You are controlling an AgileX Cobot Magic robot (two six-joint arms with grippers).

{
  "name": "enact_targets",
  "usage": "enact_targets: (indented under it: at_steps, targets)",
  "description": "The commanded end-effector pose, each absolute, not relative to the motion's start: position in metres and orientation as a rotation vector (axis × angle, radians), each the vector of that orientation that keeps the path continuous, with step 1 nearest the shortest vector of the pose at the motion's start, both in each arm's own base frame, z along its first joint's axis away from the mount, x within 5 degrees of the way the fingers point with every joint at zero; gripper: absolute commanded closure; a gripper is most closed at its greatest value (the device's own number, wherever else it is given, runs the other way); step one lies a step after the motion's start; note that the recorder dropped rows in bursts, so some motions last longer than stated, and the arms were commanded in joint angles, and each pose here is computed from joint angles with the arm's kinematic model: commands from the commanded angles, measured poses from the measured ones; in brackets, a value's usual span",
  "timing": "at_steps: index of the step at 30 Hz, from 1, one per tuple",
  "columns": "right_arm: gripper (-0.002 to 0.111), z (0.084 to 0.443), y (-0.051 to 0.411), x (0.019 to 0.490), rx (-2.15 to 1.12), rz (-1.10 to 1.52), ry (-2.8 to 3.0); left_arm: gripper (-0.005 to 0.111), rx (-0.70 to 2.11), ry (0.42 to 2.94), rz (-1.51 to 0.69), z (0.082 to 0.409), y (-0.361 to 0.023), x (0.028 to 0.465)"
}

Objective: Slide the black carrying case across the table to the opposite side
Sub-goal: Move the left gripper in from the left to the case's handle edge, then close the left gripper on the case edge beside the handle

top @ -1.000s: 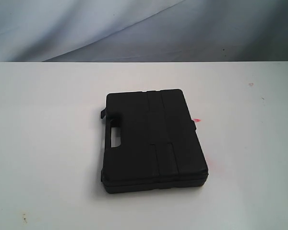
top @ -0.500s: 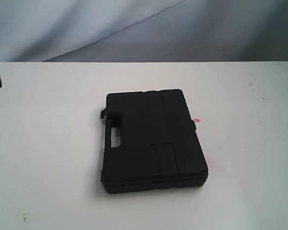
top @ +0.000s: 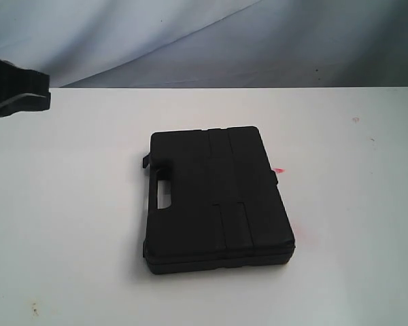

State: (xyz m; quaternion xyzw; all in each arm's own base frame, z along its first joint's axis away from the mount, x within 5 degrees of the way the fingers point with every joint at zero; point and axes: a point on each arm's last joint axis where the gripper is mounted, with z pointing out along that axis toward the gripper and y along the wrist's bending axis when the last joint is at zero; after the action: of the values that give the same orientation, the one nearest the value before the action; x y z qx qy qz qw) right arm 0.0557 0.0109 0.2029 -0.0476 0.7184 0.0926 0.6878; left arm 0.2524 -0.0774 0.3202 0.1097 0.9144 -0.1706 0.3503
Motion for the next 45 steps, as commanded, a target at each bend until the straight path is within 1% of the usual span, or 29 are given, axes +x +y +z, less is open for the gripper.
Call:
enact_targets:
  at_steps: [1, 6, 9, 12, 13, 16, 21, 25, 32, 38, 40, 45]
  targets:
    - [0.108, 0.202, 0.011, 0.055, -0.109, 0.201, 1.605, 0.107, 0.284, 2.405, -0.444, 0.319, -0.093, 0.265]
    - [0.108, 0.202, 0.011, 0.055, -0.109, 0.201, 1.605, 0.107, 0.245, 2.503, -0.467, 0.303, -0.122, 0.282]
    - [0.108, 0.202, 0.011, 0.055, -0.109, 0.201, 1.605, 0.107, 0.222, 2.598, -0.443, 0.283, -0.144, 0.292]
    - [0.108, 0.202, 0.011, 0.055, -0.109, 0.201, 1.605, 0.107, 0.206, 2.659, -0.433, 0.267, -0.157, 0.297]
    - [0.108, 0.202, 0.011, 0.055, -0.109, 0.201, 1.605, 0.107, 0.190, 2.704, -0.427, 0.256, -0.162, 0.302]
    - [0.108, 0.202, 0.011, 0.055, -0.109, 0.201, 1.605, 0.107, 0.144, 2.767, -0.423, 0.238, -0.168, 0.311]
    - [0.108, 0.202, 0.011, 0.055, -0.109, 0.201, 1.605, 0.107, 0.092, 2.790, -0.408, 0.210, -0.173, 0.324]
    - [0.108, 0.202, 0.011, 0.055, -0.109, 0.201, 1.605, 0.107, -0.028, 2.839, -0.377, 0.190, -0.173, 0.329]
    - [0.108, 0.202, 0.011, 0.055, -0.109, 0.201, 1.605, 0.107, -0.026, 2.832, -0.379, 0.184, -0.178, 0.331]
    - [0.108, 0.202, 0.011, 0.055, -0.109, 0.201, 1.605, 0.107, 0.039, 2.743, -0.422, 0.187, -0.205, 0.324]
    - [0.108, 0.202, 0.011, 0.055, -0.109, 0.201, 1.605, 0.107, 0.038, 2.727, -0.379, 0.187, -0.207, 0.323]
    - [0.108, 0.202, 0.011, 0.055, -0.109, 0.201, 1.605, 0.107, -0.026, 2.773, -0.206, 0.184, -0.197, 0.321]
